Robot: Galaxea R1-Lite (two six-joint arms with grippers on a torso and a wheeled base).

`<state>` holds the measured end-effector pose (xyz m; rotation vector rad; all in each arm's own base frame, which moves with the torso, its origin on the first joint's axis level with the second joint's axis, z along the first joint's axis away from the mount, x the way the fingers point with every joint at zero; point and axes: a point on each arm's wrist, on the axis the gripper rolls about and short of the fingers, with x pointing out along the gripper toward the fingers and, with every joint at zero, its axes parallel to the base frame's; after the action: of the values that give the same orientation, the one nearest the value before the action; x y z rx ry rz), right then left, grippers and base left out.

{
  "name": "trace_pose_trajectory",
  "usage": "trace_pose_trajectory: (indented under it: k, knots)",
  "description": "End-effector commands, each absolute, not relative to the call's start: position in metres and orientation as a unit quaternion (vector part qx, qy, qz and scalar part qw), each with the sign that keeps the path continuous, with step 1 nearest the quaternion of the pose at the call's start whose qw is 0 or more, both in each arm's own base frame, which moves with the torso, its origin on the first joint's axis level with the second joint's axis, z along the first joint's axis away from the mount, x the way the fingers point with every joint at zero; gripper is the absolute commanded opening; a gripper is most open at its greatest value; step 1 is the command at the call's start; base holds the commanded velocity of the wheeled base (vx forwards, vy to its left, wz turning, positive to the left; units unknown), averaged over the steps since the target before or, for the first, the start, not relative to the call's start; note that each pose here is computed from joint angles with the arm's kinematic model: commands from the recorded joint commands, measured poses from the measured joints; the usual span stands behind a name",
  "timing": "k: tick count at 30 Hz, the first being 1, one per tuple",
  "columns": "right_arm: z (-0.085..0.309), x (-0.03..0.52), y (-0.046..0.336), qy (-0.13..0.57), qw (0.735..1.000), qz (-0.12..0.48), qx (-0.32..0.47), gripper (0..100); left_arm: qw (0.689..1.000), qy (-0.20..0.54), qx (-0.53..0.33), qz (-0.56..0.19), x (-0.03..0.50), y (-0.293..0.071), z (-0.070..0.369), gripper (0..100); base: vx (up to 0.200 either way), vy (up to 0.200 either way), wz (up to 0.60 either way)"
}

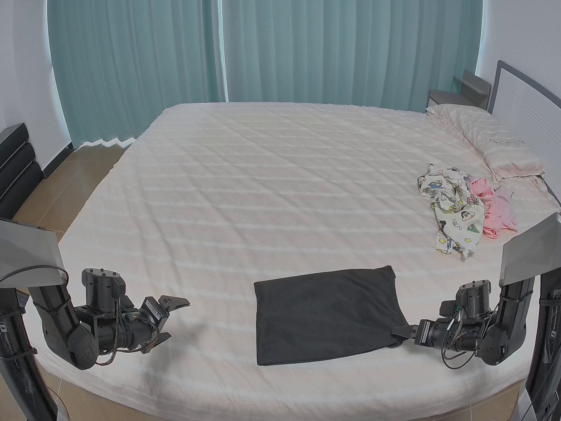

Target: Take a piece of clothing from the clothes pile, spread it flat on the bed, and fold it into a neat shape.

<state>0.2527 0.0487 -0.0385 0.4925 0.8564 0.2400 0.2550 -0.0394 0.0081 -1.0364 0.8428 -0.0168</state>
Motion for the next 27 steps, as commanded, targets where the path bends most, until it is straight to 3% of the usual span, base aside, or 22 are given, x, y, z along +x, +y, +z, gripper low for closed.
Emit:
trace_pose_trajectory:
  k: [1,4,8,15,24,25,27]
  knots:
    - [-0.029,0.259,0.042,0.383,0.885,0.110,0.242,100,0.785,0.392,-0.480,-0.008,0.255,-0.040,0.008,100,0.000,0.000,0.00]
    - [-0.019,0.284,0.037,0.339,0.897,0.105,0.263,100,0.785,0.392,-0.480,-0.008,0.255,-0.040,0.008,100,0.000,0.000,0.00]
    - [-0.020,0.316,0.043,0.310,0.894,0.101,0.307,100,0.785,0.392,-0.480,-0.008,0.255,-0.040,0.008,100,0.000,0.000,0.00]
    - [-0.047,0.379,0.056,0.305,0.898,0.043,0.315,100,0.785,0.391,-0.481,-0.007,0.255,-0.039,0.008,100,0.000,0.000,0.00]
    - [-0.060,0.399,0.072,0.312,0.890,0.040,0.330,100,0.785,0.391,-0.481,-0.008,0.255,-0.039,0.008,100,0.000,0.000,0.00]
    - [-0.060,0.401,0.073,0.311,0.890,0.043,0.331,0,0.785,0.391,-0.481,-0.007,0.255,-0.039,0.008,100,0.000,0.000,0.00]
    - [-0.060,0.404,0.073,0.308,0.890,0.043,0.333,0,0.785,0.392,-0.480,-0.008,0.255,-0.040,0.008,100,0.000,0.000,0.00]
